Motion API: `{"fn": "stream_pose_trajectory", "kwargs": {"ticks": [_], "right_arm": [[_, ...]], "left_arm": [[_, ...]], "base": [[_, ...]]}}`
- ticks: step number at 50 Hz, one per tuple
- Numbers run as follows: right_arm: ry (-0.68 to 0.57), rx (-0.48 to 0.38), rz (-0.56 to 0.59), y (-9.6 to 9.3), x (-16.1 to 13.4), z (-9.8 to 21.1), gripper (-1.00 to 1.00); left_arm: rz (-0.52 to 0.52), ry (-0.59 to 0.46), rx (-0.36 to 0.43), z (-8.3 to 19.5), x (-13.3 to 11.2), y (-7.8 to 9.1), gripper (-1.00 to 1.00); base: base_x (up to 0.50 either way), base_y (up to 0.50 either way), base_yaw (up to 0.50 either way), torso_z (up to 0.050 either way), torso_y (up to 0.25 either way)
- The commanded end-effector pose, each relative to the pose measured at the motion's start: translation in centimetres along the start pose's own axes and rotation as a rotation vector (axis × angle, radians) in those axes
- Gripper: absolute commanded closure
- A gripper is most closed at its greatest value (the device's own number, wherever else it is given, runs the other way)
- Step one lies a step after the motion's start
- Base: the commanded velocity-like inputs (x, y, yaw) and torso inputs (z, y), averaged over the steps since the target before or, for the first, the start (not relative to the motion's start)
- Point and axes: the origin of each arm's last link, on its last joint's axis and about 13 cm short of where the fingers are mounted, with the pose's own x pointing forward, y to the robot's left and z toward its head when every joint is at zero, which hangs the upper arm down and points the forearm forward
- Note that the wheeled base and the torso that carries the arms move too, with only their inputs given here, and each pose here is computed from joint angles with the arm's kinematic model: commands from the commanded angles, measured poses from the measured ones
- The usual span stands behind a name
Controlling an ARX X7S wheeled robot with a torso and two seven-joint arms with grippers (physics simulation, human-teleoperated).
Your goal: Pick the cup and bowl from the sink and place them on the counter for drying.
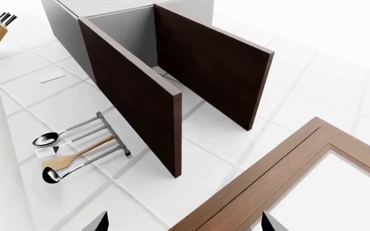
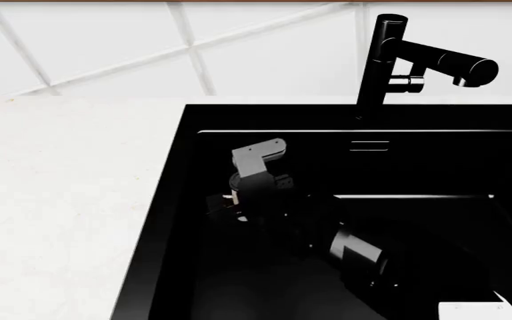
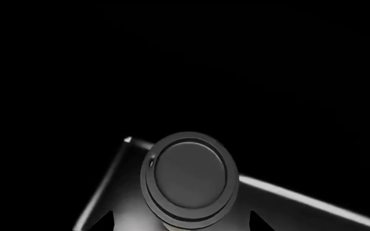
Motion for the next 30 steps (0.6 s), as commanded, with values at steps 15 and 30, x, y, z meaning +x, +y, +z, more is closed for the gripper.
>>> {"fn": "stream_pose_trajectory", "kwargs": {"ticks": [15,30], "right_arm": [[-0.019,0.006,-0.002,0.03,-0.01,0.23,-1.0],[-0.06,0.035,0.0,-0.29,0.12,0.83,-1.0]], "left_arm": [[-0.006,0.003,0.003,-0.12,-0.01,-0.08,-1.0],[-0.005,0.004,0.004,-0.08,-0.03,-0.09,-1.0]], "base": [[0.0,0.0,0.0,0.0,0.0],[0.0,0.0,0.0,0.0,0.0]]}}
